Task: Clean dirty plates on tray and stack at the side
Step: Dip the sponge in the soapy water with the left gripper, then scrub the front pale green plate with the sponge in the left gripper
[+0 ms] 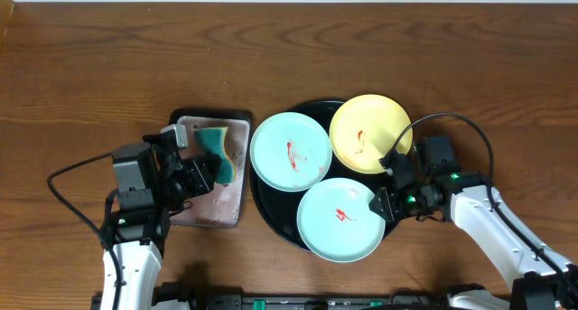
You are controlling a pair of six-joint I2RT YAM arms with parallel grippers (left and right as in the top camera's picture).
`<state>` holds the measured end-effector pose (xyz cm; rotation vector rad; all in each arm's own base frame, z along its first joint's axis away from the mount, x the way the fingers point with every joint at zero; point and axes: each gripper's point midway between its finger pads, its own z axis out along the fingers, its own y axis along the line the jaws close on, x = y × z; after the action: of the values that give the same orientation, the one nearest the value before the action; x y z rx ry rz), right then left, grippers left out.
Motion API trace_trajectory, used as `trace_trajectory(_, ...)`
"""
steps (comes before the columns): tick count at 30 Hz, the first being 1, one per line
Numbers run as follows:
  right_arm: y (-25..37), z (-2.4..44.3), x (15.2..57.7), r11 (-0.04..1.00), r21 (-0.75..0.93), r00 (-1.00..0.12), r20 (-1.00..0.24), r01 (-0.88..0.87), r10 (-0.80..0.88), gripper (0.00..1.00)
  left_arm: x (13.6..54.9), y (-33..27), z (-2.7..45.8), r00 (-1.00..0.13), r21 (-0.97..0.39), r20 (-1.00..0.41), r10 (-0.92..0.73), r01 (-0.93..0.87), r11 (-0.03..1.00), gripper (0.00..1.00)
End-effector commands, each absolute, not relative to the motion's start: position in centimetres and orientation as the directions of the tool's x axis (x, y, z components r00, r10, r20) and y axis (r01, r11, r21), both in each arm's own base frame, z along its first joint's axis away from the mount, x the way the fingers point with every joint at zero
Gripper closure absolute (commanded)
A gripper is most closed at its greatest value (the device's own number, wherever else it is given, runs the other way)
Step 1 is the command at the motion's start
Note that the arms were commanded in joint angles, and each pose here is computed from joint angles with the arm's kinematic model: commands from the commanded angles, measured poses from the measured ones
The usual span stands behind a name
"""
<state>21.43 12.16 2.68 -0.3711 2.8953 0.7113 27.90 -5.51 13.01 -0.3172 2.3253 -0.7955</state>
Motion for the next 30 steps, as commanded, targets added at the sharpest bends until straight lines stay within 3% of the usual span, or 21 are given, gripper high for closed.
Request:
trace_trajectory(1,12.6,2.4,20.7,0.848,0.452,-0.96,-0.174,-0.277,-0.22,0.66,28.3,-5.9,14.6,-0.746,-0.64,-0.518,-0.418,0.014,0.768,0.93)
trace_trajectory(13,12.3,1.6,19.6,0.851,0.455,-0.965,-0.143,-0.262,-0.221,0.71,28.0,-5.9,14.2,-0.756,-0.64,-0.502,-0.42,-0.002,0.769,0.93)
trace_trajectory(17,12.3,1.6,19.8,0.851,0.455,-0.965,-0.151,-0.262,-0.216,0.88,27.3,-4.7,12.6,-0.77,-0.575,-0.488,-0.41,-0.071,0.815,0.92)
trace_trajectory(21,12.5,1.7,20.3,0.852,0.455,-0.965,-0.168,-0.259,-0.204,0.99,26.4,-2.8,10.6,-0.781,-0.486,-0.454,-0.429,-0.186,0.854,0.93)
trace_trajectory(30,12.5,1.7,20.8,0.852,0.45,-0.961,-0.189,-0.269,-0.203,0.99,25.2,-0.7,9.2,-0.788,-0.356,-0.437,-0.433,-0.291,0.888,0.93)
